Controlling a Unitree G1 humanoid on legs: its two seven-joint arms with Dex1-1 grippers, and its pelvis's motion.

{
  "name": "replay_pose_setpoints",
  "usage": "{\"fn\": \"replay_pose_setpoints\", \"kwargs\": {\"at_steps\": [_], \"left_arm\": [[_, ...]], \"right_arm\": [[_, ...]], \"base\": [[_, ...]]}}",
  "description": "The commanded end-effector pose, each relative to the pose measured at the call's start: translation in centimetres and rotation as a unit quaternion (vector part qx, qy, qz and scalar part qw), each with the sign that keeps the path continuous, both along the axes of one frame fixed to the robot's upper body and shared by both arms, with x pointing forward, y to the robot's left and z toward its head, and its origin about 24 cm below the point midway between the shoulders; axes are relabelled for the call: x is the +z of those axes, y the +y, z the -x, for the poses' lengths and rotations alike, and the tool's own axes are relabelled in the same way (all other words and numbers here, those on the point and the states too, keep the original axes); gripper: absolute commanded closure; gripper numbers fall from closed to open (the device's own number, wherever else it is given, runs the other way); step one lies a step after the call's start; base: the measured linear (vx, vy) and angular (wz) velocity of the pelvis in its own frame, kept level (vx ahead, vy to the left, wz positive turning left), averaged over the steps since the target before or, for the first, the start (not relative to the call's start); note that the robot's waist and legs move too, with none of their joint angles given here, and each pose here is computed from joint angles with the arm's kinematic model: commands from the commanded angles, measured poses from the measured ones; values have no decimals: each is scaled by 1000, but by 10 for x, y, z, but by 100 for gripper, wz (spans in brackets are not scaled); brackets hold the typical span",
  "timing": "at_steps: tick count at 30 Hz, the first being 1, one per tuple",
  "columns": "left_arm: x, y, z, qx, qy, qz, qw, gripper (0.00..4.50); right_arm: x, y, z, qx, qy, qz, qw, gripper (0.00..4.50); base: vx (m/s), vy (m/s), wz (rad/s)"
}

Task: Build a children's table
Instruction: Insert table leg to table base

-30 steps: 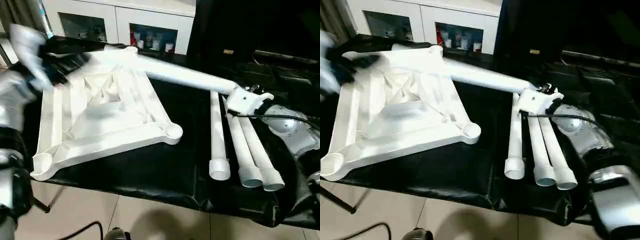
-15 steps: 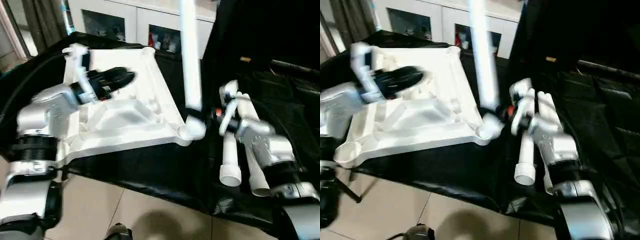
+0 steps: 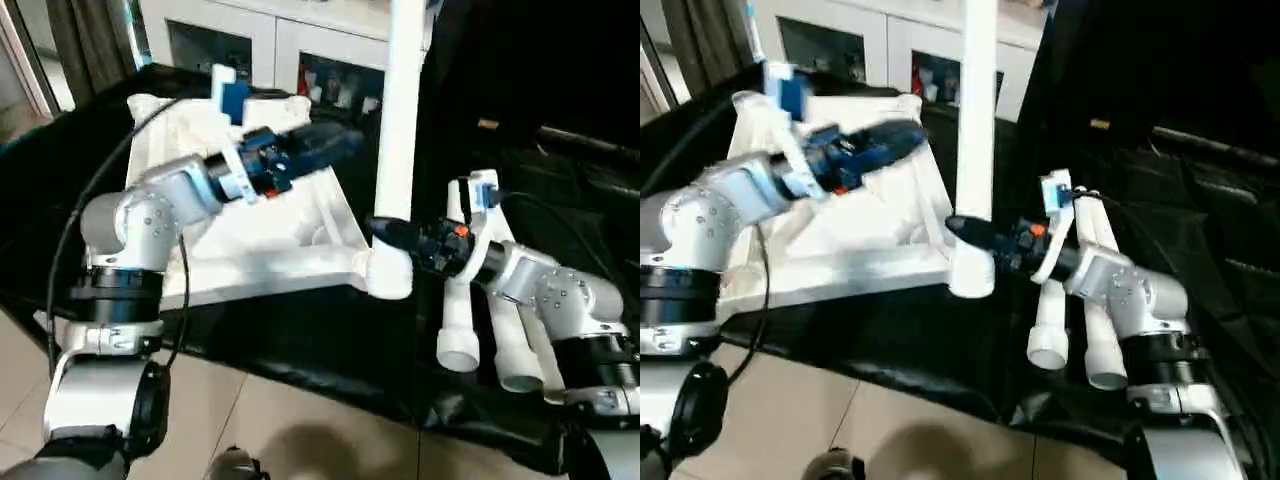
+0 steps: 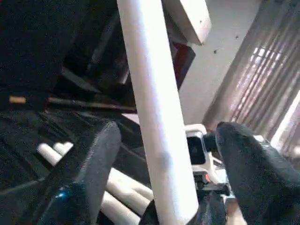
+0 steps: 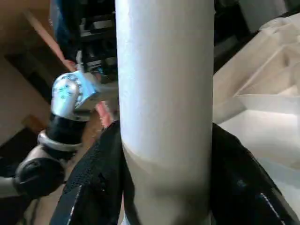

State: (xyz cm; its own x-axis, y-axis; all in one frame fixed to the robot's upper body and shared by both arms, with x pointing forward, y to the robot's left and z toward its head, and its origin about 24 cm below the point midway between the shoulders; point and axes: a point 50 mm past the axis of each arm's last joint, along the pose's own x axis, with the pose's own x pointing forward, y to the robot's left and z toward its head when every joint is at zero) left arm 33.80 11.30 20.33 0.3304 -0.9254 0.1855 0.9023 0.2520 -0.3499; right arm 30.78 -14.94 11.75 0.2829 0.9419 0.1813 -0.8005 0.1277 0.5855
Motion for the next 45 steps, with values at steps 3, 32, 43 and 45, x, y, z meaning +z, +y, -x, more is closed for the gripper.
{"fn": "replay_pose_setpoints", "kwargs": {"at_steps": [3, 32, 43, 45], "left_arm": [[5, -14, 5, -24, 6, 6, 1000, 32], [0, -44, -16, 112, 55, -9, 992, 39], [8, -42, -11, 59, 50, 18, 997, 143], [6, -44, -9, 47, 46, 10, 998, 168]], "right_arm": [[9, -8, 4, -2, -8, -5, 1000, 259], [13, 20, -12, -129, -86, 136, 979, 259], [11, 18, -1, -101, -87, 131, 982, 259], [10, 17, 3, -87, -88, 132, 984, 259]], "base": [[0, 0, 0], [0, 0, 0], [0, 0, 0], [0, 0, 0]]}}
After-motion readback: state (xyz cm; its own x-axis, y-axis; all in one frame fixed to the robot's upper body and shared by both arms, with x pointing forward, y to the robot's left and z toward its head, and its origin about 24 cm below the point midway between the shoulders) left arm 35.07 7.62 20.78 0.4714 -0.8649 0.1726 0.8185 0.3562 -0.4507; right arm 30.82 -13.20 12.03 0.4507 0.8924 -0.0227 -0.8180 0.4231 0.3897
